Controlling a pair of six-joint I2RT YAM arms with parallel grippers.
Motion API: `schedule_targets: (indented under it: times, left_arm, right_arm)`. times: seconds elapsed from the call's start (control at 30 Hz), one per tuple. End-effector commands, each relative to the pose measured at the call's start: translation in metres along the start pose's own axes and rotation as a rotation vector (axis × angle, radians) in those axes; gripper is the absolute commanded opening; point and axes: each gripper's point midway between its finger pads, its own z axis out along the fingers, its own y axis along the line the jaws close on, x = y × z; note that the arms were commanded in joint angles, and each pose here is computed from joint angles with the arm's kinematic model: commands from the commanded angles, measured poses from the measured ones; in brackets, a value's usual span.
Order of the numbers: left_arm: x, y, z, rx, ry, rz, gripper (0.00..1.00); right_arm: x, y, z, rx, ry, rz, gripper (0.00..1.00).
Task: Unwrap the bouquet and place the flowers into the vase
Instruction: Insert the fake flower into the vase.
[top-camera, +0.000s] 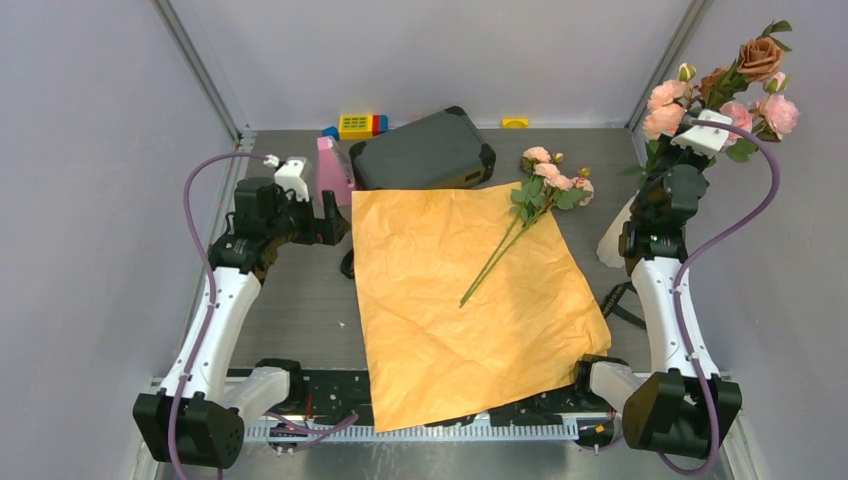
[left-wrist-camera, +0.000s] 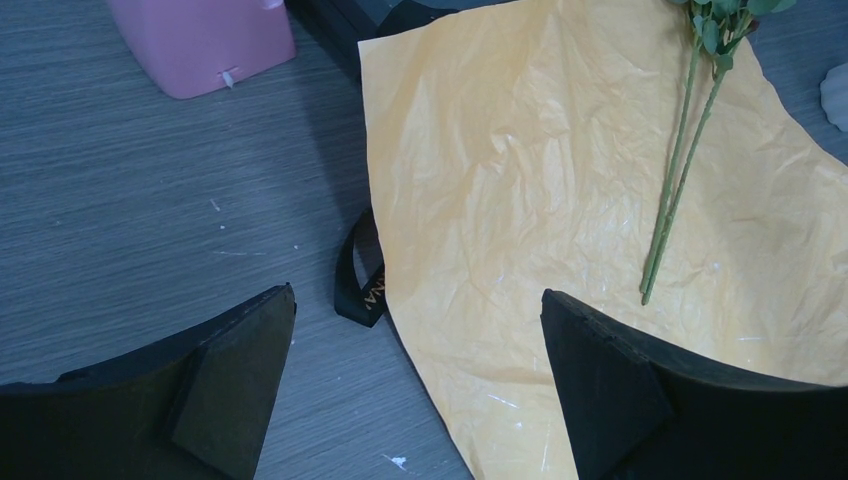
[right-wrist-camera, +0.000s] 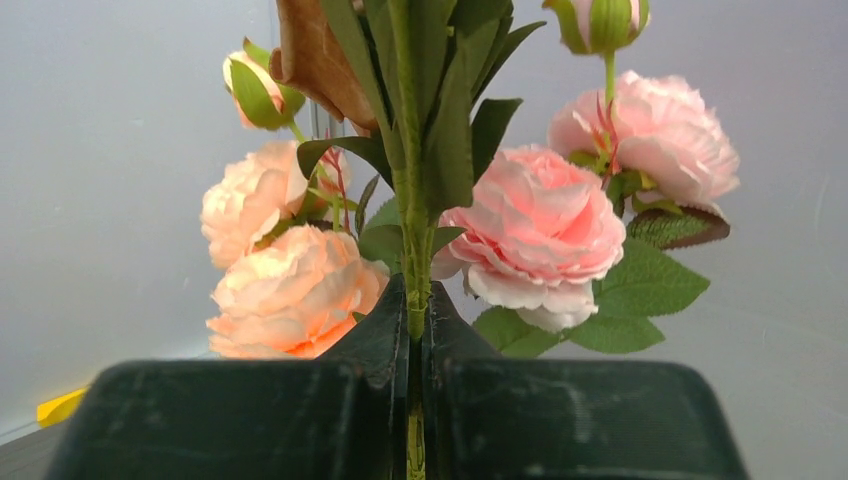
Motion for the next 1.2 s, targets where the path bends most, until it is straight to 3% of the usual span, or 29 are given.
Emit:
schedule_targets:
  times: [0.0,0.5,0.73,1.17]
  left_arm:
    - [-0.007,-0.003,-0.002,0.02,-0.036,0.01,0.96]
    - [-0.001,-0.007,0.001,0.046,-0.02,-0.012,0.96]
    - [0.002,-0.008,0.002,0.055,-0.014,-0.026,0.96]
    - [0.002,-0.012,0.002,0.07,-0.011,-0.041,0.95]
  right_arm:
    - [-0.02,-0.014,-0.007,0.051,-0.084,0.072,0.0]
    - [0.049,-0.006,-0.029,0.024,0.036,0.078,0.01]
    - [0.069,-0.008,-0.041,0.039,0.069,0.137,0.09]
    - [0.087,-0.01,-0.051,0.055,0.111,0.164,0.43]
